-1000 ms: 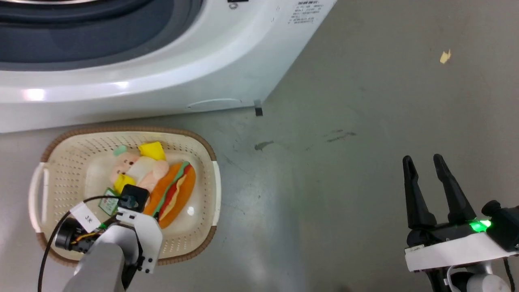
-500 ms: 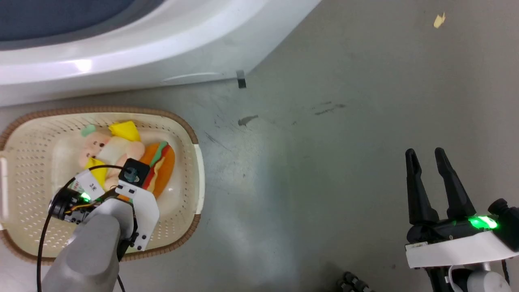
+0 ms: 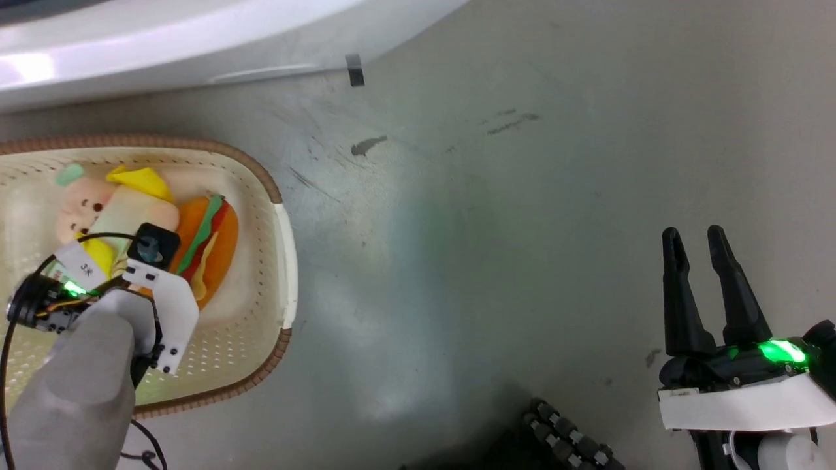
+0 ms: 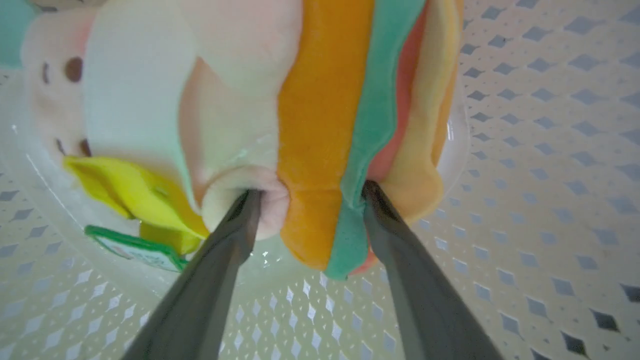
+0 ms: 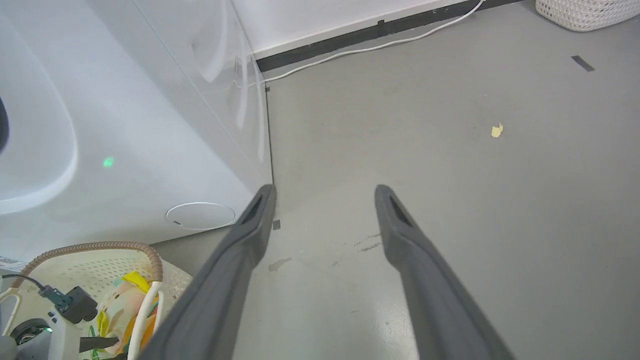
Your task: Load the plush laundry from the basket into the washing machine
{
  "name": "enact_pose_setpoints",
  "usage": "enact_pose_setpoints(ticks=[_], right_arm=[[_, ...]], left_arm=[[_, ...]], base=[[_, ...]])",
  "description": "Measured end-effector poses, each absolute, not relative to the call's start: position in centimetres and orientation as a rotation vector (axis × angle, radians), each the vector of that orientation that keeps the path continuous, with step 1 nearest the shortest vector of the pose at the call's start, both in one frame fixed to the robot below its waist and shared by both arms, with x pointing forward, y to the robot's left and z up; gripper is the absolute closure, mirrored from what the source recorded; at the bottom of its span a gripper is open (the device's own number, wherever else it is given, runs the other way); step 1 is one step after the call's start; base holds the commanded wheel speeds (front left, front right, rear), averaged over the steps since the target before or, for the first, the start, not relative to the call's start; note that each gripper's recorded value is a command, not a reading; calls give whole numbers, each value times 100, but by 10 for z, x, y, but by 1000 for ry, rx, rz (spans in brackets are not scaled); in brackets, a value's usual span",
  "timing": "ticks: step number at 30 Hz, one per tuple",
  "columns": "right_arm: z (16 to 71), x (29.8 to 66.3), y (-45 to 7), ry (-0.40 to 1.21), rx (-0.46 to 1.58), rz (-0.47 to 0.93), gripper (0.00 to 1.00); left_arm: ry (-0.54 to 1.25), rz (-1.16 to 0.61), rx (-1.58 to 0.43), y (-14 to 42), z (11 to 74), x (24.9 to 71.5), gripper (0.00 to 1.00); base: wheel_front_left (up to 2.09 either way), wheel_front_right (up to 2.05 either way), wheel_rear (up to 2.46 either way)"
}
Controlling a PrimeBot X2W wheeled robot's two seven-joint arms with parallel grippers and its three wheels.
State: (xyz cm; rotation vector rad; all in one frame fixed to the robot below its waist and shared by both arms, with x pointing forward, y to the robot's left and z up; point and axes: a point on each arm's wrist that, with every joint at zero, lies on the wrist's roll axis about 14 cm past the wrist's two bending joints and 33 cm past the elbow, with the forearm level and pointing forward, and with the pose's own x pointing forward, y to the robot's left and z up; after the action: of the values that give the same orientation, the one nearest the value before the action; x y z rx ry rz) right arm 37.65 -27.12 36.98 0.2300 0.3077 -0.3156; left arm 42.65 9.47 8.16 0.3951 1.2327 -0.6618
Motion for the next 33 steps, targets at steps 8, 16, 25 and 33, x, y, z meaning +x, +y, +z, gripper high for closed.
enact_pose_setpoints(ticks=[8,16,25,33], right_arm=[[362,378,-277,315,230,-339,0],[370,381,-283,282,226,-356,0],[408,387,-283,177,191,-318,0],[453,381,-281,57,162,-284,0]], left_arm=[[1263,-726,416,90,55,419,100],[1273,-709,391,95,41,422,100],[1161,-655,320,85,85,428,100],[995,-636,241,66,161,420,100]], base=[[0,0,0],[0,0,0],[0,0,0],[0,0,0]])
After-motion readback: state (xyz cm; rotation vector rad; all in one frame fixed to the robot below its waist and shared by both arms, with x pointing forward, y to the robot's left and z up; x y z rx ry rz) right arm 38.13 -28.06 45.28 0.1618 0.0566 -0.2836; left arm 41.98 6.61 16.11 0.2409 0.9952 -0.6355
